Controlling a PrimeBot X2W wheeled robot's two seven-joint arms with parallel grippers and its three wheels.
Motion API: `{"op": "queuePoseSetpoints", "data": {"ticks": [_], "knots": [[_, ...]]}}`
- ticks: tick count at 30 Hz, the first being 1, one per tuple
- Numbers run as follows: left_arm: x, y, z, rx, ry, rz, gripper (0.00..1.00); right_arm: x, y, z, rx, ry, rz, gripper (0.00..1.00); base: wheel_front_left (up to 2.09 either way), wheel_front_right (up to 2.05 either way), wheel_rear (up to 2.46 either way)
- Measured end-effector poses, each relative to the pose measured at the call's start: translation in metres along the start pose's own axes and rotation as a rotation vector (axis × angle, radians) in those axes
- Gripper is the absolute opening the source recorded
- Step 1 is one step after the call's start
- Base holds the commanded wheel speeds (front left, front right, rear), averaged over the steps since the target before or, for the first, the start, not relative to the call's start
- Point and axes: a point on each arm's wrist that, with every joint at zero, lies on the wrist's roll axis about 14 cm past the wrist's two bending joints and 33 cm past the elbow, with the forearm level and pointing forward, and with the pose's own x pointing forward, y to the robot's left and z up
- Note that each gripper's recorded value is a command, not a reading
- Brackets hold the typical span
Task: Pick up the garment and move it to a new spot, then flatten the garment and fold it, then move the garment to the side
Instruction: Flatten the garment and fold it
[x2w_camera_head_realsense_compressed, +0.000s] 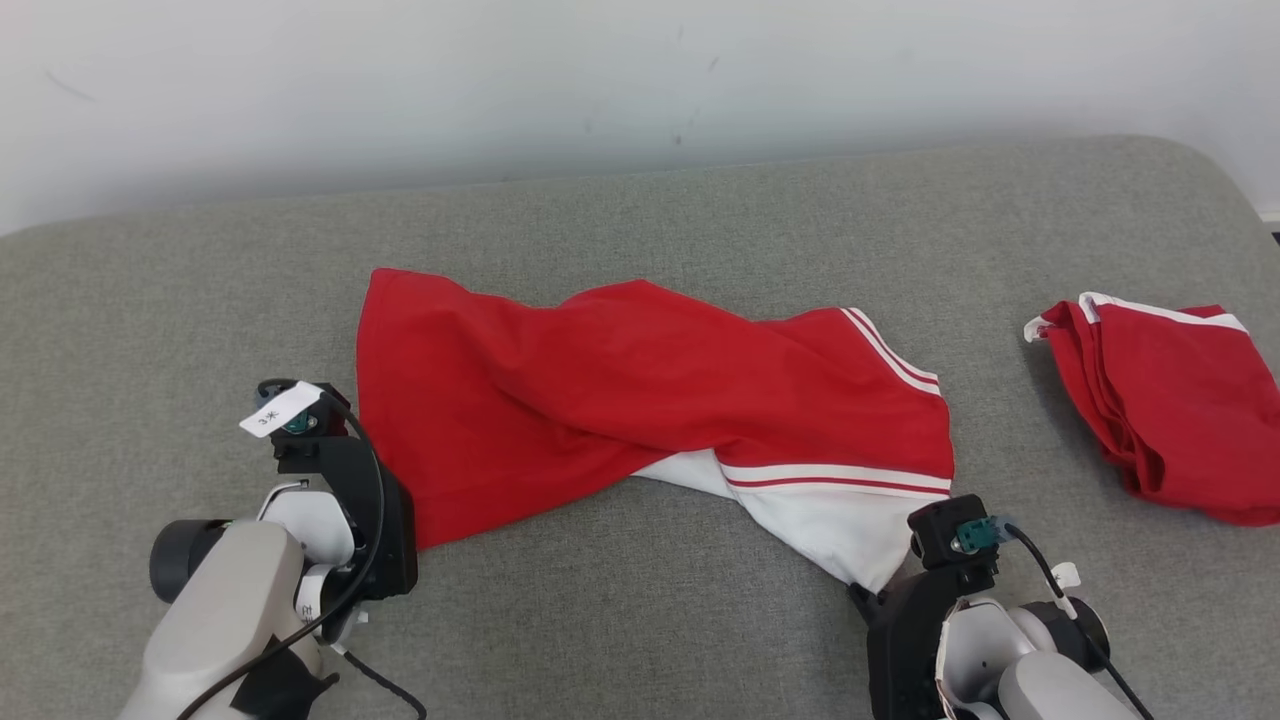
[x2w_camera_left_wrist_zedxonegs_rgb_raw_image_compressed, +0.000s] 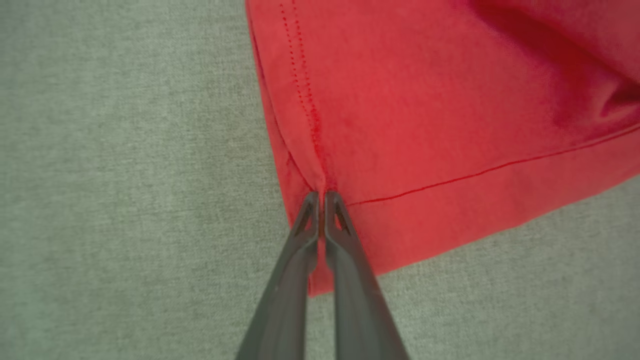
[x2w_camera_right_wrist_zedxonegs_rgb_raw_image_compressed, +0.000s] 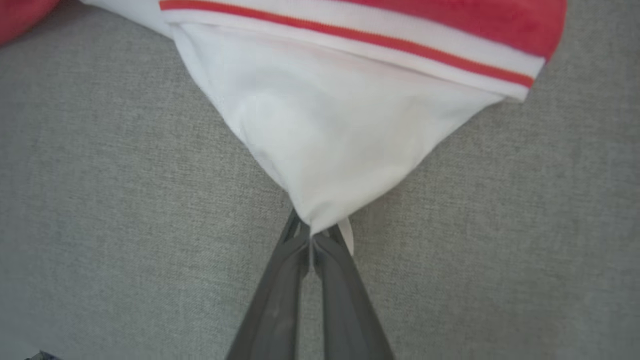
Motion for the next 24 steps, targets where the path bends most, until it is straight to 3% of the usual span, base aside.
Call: {"op": "queuePoseSetpoints", "data": {"ticks": [7,8,9,15,24], "knots": [[-0.001,-0.001,-0.001,-0.001,-0.003,-0.006,0.00,-0.002,0.000,-0.009,-0.007,0.024,0.000,1.00,0.00,0.00,0.00],[-0.001,-0.002,-0.001,-0.001,-0.003,-0.007,0.00,-0.002,0.000,-0.009,-0.006,0.025,0.000,0.93,0.00,0.00,0.00],[-0.001,-0.002,-0.001,-0.001,-0.004,-0.007,0.00,-0.002,0.000,-0.009,-0.007,0.030,-0.001,0.53,0.00,0.00,0.00],[0.000,-0.007,-0.002,-0.014,-0.005,-0.025,0.00,-0.003,-0.005,-0.014,-0.021,0.048,-0.012,0.00,0.00,0.00,0.00],[-0.004,-0.006,0.010,-0.058,-0.071,-0.029,0.00,-0.008,-0.002,-0.008,0.020,0.022,0.000,0.00,0.00,0.00,0.00]]}}
